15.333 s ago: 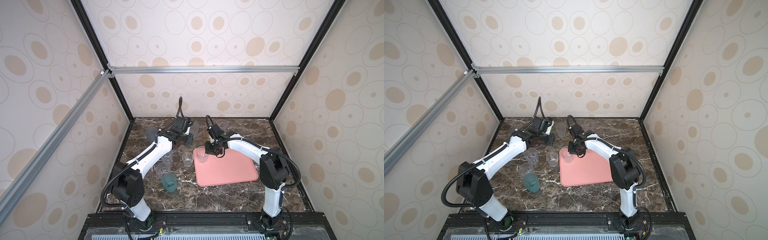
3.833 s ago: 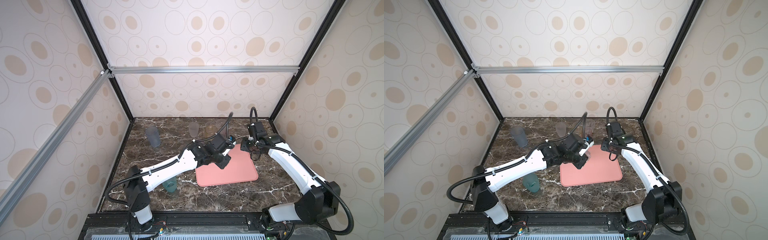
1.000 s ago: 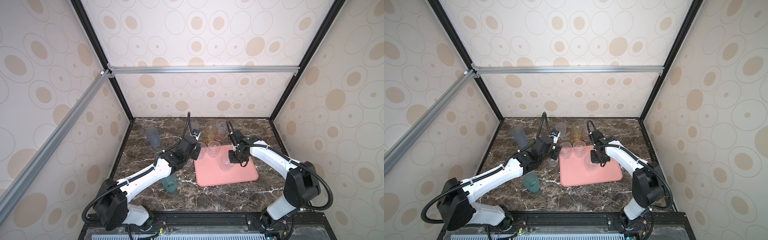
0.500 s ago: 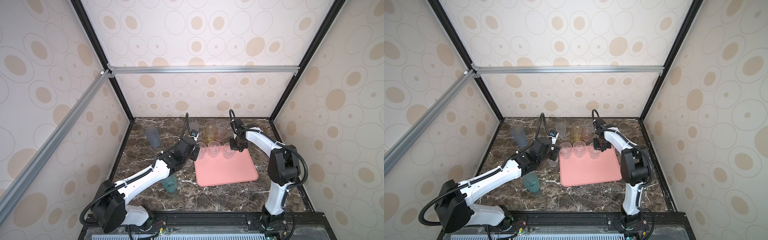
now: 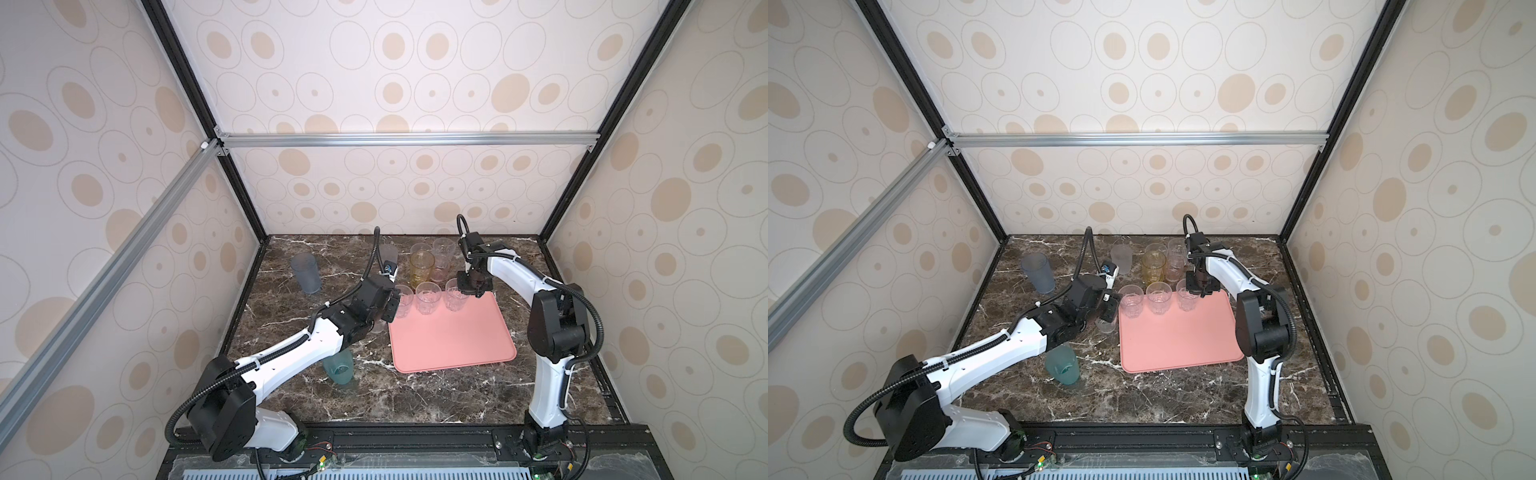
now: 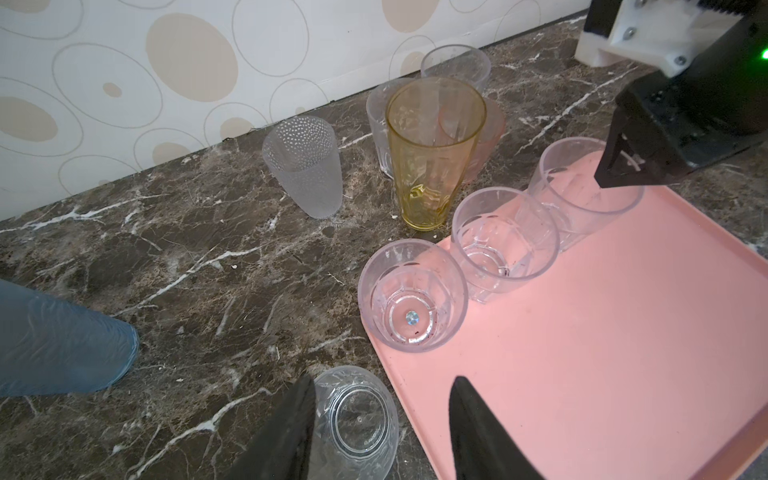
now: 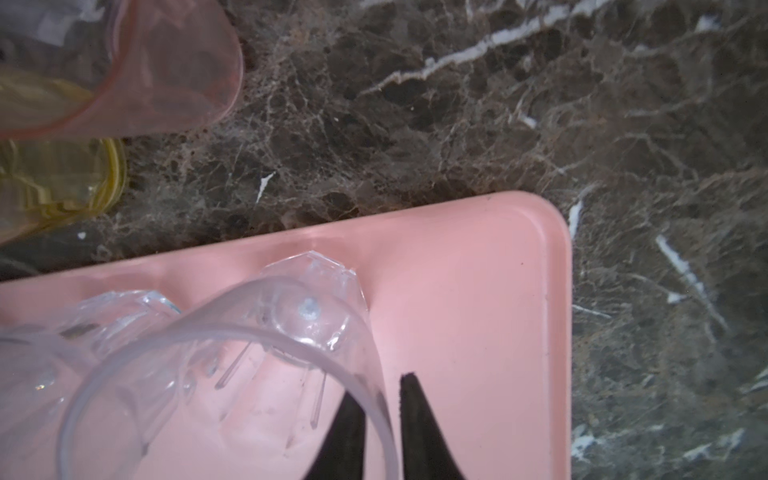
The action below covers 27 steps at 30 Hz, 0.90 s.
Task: Place the glasses into the tray
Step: 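Reach the right gripper to a clear glass farther from the robot and grasp it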
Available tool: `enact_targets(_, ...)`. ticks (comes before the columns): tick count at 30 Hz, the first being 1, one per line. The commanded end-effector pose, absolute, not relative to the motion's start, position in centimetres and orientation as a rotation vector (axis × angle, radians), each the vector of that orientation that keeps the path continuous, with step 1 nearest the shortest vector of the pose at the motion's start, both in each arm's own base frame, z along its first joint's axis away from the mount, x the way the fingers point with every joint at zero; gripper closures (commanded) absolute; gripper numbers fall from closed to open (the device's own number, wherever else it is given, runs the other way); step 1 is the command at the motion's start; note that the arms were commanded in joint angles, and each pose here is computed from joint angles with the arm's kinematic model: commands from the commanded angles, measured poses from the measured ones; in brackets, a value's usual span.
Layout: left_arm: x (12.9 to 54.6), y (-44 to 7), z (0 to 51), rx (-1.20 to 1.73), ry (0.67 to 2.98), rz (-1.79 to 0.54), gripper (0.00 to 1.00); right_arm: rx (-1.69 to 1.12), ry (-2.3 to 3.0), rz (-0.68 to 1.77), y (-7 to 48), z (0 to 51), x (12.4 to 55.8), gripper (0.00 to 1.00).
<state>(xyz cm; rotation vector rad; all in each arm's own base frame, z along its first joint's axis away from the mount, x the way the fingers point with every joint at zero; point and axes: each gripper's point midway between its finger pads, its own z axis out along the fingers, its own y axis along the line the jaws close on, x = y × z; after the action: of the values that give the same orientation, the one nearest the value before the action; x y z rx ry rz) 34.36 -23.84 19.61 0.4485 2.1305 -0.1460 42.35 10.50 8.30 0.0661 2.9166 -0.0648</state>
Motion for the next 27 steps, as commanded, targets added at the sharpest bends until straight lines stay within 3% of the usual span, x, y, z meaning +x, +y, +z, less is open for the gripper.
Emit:
enact_targets(1, 35.5, -24.0, 21.3, 0.423, 2.108, -0.142, 0.48, 0.048, 2.937, -0.071, 10.4, 9.7, 42.0, 0.65)
enact_targets(4, 35.9, -23.9, 21.8, 0.407, 2.098, -0.124, 0.47, 0.052, 2.879, 0.015, 11.3, 12.9, 42.5, 0.60)
enact_targets(10, 36.7, -22.8, 23.7, 0.277, 2.025, -0.152, 0.30, 0.106, 2.736, 0.197, 13.3, 19.1, 44.8, 0.57)
enact_targets(14, 36.5, -22.5, 25.8, 0.178, 1.897, -0.247, 0.21, 0.297, 2.584, 0.307, 12.4, 20.9, 48.7, 0.52)
enact_targets(19, 35.8, -22.8, 26.0, 0.142, 1.763, -0.379, 0.12, 0.482, 2.470, 0.386, 11.6, 19.9, 53.0, 0.44)
enact_targets(27, 35.6, -23.7, 22.1, 0.200, 1.859, -0.374, 0.12, 0.596, 2.516, 0.423, 11.5, 15.4, 57.7, 0.44)
